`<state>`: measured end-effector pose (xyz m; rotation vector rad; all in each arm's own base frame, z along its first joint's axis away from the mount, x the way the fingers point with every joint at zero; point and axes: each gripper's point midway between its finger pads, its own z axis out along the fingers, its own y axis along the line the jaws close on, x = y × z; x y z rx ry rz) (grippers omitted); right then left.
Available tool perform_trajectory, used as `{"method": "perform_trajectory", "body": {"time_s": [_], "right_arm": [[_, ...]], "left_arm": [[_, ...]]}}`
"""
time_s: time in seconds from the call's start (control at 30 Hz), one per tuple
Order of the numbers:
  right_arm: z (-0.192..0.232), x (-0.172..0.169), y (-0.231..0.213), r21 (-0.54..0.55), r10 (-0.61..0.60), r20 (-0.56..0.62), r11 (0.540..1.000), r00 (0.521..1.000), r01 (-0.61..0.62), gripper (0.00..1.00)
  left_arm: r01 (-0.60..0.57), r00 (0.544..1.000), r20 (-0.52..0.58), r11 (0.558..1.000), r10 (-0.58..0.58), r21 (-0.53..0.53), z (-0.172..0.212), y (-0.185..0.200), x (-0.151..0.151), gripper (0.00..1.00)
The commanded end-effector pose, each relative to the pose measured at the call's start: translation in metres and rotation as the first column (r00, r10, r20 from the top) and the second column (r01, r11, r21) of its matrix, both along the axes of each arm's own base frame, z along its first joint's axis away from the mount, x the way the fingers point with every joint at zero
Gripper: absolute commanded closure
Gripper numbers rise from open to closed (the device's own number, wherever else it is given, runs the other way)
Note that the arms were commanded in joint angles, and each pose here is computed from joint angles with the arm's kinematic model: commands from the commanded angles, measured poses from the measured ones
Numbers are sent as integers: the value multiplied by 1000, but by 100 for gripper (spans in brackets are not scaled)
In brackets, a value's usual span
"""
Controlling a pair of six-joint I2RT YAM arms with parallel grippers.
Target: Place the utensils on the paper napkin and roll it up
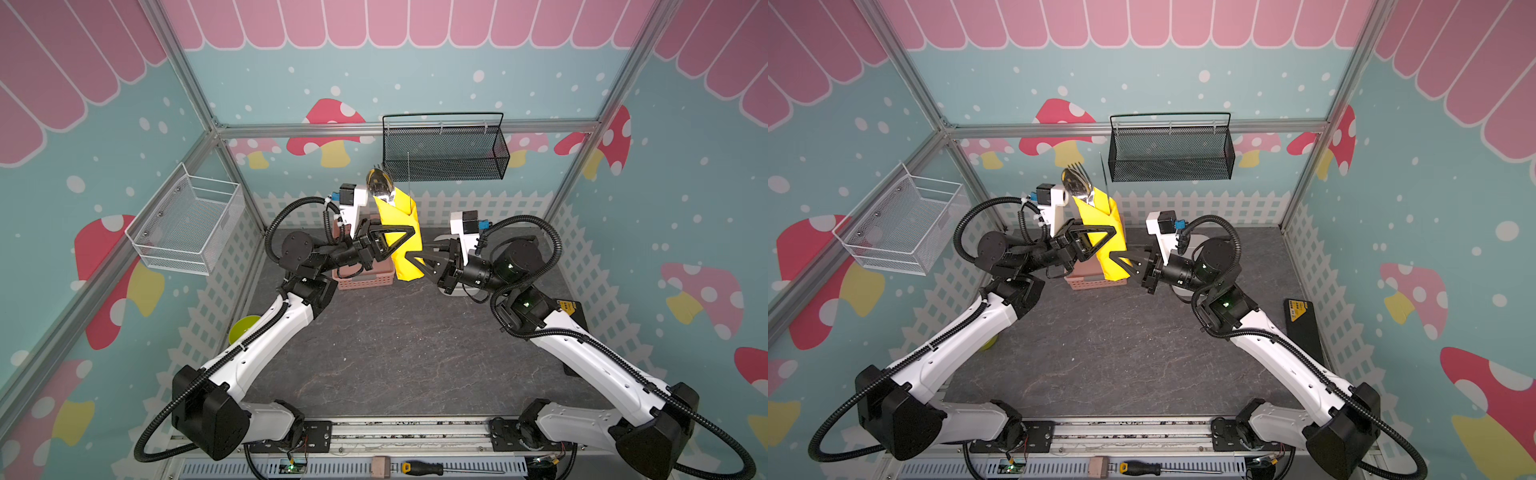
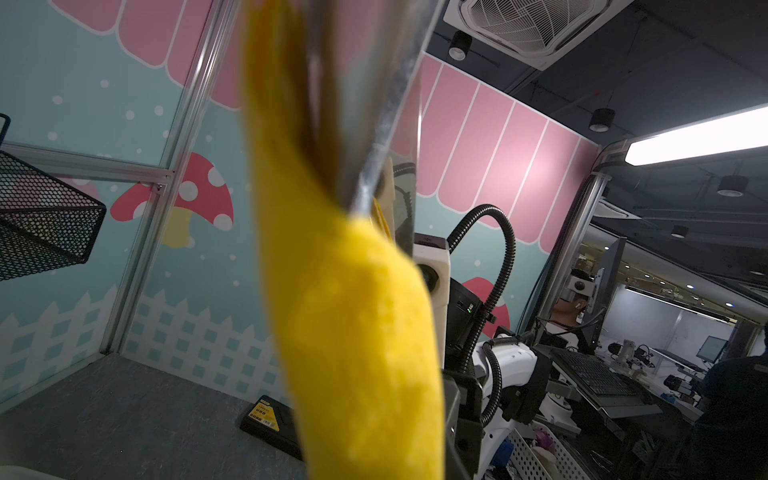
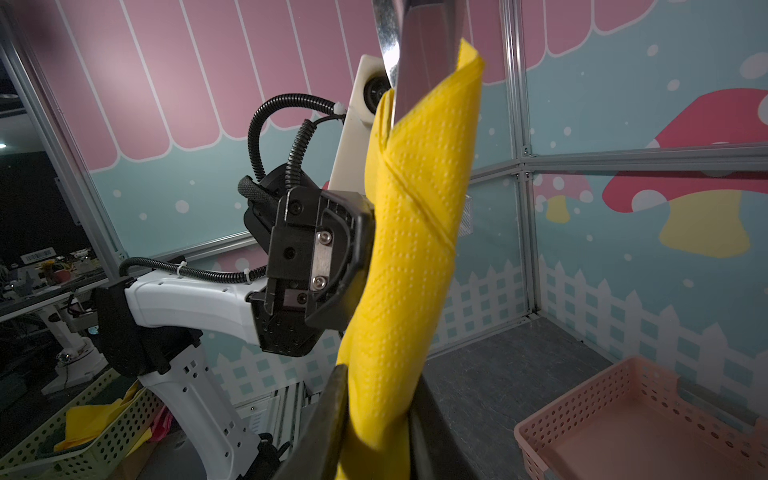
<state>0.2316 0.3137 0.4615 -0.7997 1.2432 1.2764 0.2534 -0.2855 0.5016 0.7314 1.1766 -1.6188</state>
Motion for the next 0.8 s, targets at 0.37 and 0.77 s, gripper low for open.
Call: {"method": "perform_trajectory", "body": {"time_s": [0.37, 0.77], "right_arm": [[4, -17, 11, 0, 64, 40, 998, 997, -64, 75], [12, -16, -3, 27, -18, 62, 1000, 998, 17, 94]], "left_arm": [[42, 999, 28, 999, -42, -14, 9, -3, -11, 100], [-43, 999, 19, 999, 43, -12, 11, 13, -12, 80]]}}
